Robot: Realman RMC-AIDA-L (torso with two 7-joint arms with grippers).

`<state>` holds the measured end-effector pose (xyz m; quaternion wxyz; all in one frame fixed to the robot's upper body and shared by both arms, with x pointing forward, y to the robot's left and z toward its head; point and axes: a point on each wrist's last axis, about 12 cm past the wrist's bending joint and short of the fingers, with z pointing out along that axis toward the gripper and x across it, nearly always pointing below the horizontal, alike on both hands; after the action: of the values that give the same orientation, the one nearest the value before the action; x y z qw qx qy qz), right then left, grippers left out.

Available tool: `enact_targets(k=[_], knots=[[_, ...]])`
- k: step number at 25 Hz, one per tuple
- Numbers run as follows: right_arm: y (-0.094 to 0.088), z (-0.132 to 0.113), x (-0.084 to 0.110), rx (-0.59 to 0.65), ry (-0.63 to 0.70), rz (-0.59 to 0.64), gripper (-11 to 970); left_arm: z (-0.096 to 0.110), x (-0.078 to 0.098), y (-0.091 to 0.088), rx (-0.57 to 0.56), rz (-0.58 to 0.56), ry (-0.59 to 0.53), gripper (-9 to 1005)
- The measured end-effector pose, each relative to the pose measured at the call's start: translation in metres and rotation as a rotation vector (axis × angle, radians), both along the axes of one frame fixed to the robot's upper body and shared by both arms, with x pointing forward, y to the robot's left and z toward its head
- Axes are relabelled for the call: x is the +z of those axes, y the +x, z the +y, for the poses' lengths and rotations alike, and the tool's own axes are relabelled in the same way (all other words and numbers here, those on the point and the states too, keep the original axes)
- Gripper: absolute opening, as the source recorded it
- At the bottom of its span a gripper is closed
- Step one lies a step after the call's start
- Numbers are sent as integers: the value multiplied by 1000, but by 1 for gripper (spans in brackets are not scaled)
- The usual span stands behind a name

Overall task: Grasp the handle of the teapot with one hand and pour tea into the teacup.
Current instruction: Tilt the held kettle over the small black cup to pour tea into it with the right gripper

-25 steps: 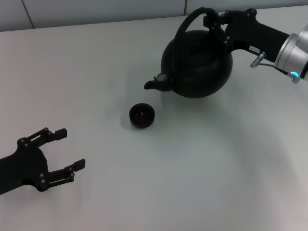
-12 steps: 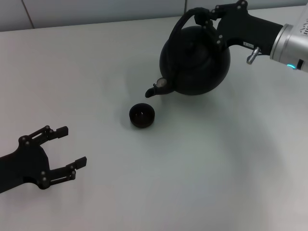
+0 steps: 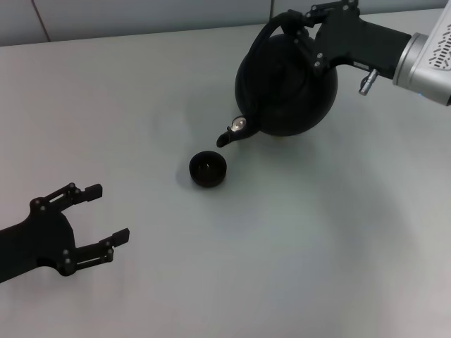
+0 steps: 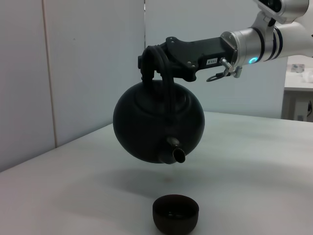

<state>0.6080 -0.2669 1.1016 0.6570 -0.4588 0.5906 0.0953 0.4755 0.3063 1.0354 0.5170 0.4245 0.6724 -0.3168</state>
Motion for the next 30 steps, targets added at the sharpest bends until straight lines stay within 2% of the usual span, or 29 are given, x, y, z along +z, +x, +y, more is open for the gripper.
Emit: enact_targets(k=[17,30], knots=[[8,9,8,52,-114,-52,80,-2,1,2,-2,2,-5,864],[14,17,11,75,-155,-75,83,-3,1,2,-3,3,-7,864]])
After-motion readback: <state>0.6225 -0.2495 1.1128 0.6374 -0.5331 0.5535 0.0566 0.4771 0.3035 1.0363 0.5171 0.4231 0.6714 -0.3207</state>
